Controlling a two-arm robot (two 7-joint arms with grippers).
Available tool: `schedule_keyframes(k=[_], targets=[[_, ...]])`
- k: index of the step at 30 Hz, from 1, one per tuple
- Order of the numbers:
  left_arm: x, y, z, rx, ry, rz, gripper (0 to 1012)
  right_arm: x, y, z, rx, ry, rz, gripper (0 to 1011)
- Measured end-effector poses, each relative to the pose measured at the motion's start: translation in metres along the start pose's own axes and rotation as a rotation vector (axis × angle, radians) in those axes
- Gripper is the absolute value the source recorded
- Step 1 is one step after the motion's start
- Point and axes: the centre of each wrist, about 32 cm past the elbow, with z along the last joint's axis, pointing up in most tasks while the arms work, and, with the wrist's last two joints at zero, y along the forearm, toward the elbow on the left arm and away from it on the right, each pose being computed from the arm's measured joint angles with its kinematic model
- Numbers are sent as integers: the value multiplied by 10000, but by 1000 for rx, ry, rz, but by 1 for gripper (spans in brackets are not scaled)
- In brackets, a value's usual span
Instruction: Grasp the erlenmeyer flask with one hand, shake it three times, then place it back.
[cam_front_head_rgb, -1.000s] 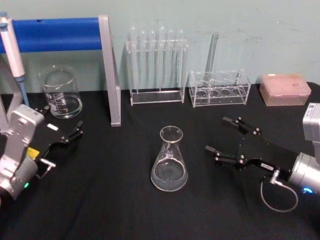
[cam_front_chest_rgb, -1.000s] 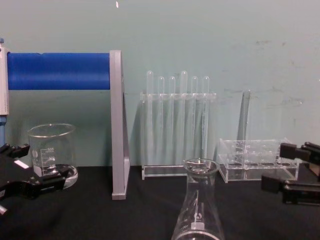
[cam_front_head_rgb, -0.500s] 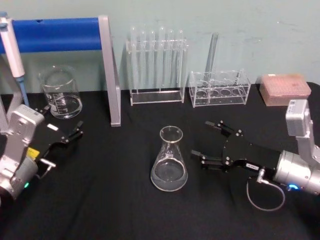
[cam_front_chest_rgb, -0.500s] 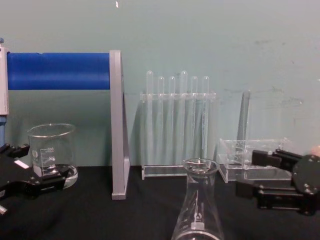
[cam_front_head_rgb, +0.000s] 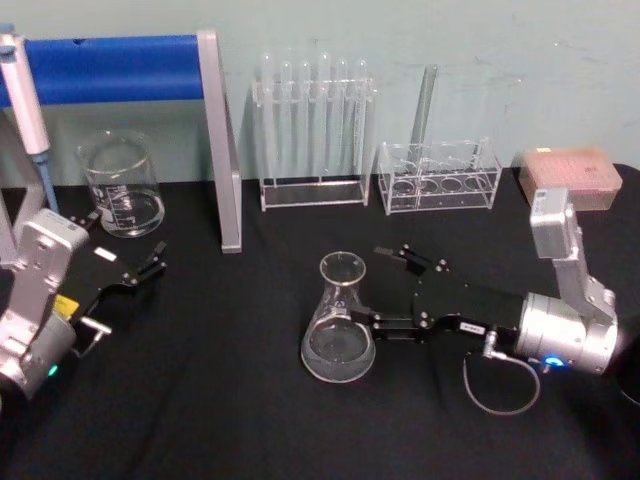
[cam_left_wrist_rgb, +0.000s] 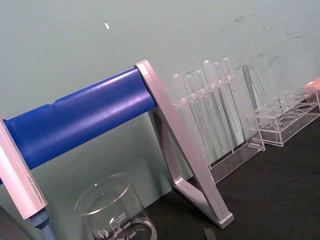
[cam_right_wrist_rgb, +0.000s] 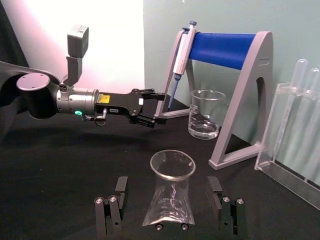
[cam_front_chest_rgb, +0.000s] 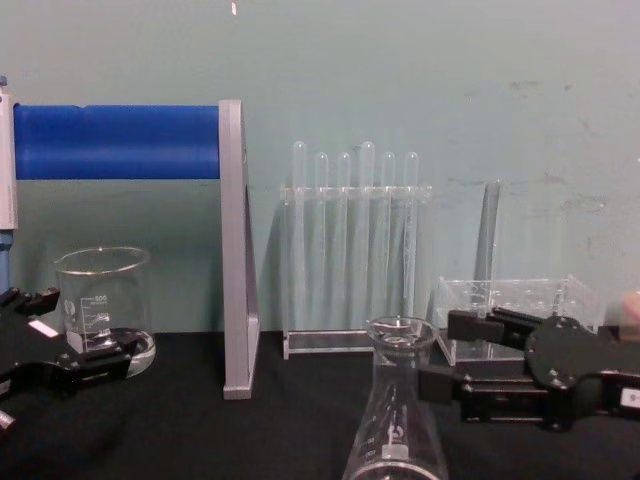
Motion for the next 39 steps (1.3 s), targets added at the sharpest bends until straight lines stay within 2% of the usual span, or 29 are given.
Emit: schedule_keyframes(k=[16, 39], targets=[[0, 0, 0, 0, 0, 0, 1001, 92, 166, -29, -13, 11, 16, 1000], [0, 0, 0, 0, 0, 0, 1001, 154, 267, -37, -26, 22, 33, 1000]])
